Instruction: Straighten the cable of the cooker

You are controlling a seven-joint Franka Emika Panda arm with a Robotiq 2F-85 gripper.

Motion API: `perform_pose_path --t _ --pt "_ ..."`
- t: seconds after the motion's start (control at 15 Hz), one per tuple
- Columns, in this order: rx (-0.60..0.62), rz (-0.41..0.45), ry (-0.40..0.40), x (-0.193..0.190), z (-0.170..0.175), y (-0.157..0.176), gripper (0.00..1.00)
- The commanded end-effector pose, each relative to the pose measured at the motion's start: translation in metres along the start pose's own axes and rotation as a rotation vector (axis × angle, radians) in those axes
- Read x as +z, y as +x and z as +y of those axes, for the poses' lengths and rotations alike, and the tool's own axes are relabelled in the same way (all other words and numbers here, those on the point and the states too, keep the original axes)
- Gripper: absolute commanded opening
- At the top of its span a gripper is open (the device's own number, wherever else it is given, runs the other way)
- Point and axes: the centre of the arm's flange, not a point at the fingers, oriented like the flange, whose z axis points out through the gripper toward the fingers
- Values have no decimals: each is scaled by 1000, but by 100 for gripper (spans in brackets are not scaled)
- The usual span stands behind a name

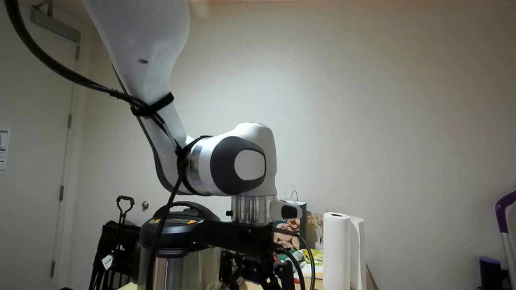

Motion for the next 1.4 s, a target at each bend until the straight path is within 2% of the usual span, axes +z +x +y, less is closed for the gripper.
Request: perform_pose_path --t 0.0,0.13,0.2,0.53,0.6,0.73,1.07,1.2,1.27,1.33 --pt "-78 -17 -67 45 -6 0 100" --pt "-128 -30 -93 56 -6 1 100" --pt "-107 -32 -58 38 -9 3 100" --pt "-110 -36 -62 41 -8 5 100" --pt "-99 -42 -37 57 -10 3 100" --pt "-63 -32 -43 88 -19 8 100" --pt "-119 20 -41 150 -45 11 100" --pt "-170 -5 -60 167 -54 11 100" --pt "-149 -6 -39 139 -46 6 100" --pt "-165 -17 -45 148 -49 8 100"
